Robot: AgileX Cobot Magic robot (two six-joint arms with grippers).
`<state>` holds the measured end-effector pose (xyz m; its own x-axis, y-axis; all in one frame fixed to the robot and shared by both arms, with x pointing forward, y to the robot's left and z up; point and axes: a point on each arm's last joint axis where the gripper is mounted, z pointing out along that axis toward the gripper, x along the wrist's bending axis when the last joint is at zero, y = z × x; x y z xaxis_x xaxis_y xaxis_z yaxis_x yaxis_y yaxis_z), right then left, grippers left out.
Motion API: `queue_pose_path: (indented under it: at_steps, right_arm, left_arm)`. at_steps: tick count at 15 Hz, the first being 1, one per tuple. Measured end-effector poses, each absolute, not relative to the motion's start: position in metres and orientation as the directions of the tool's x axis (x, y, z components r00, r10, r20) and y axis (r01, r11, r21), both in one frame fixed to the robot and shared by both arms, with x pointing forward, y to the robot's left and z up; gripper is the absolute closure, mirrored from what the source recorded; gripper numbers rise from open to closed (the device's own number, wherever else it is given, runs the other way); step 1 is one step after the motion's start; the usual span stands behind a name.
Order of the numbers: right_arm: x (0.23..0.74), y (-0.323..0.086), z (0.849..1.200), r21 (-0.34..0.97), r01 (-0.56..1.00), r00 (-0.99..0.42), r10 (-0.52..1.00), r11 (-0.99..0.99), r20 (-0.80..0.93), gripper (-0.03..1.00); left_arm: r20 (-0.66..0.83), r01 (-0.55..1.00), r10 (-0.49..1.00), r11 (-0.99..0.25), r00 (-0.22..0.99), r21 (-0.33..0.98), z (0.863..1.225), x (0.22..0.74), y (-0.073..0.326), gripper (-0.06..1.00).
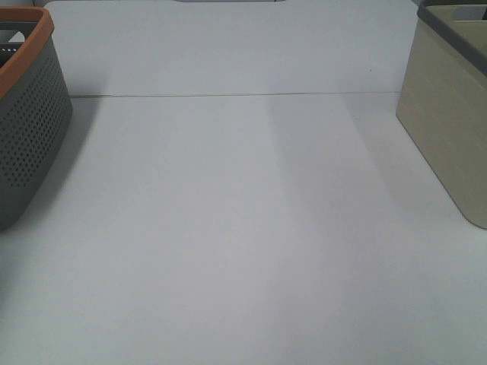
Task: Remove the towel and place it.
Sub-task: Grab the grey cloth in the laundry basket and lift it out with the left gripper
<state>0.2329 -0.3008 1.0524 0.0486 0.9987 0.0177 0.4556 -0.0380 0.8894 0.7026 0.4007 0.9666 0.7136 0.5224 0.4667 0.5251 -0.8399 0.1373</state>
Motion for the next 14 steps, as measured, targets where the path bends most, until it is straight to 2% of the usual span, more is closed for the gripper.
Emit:
queue_pose_path:
  at_steps: [5,8,9,11,14]
  right_arm:
    - [0.233,-0.301,1.052,0.890,0.455,0.049,0.999,-0.038,0.018,0.34]
    - [0.233,-0.301,1.052,0.890,0.455,0.049,0.999,-0.038,0.018,0.34]
    - [0.233,-0.301,1.052,0.890,0.455,0.049,0.999,-0.038,0.018,0.34]
    - [0.233,-0.301,1.052,0.890,0.455,0.049,0.999,-0.038,0.018,0.34]
    - [0.233,-0.301,1.052,0.890,0.455,0.049,0.999,-0.038,0.018,0.34]
  left_arm:
    - [0.492,0.601,0.624,-0.765,0.607,0.229,1.051,0.671,0.394,0.94]
    - [0.459,0.635,0.673,-0.726,0.580,0.262,1.112,0.628,0.384,0.94]
    - [0.455,0.626,0.691,-0.715,0.562,0.311,1.145,0.602,0.375,0.94]
    - [0.437,0.596,0.715,-0.697,0.545,0.398,1.175,0.577,0.363,0.94]
    - [0.405,0.571,0.735,-0.677,0.544,0.463,1.200,0.557,0.351,0.94]
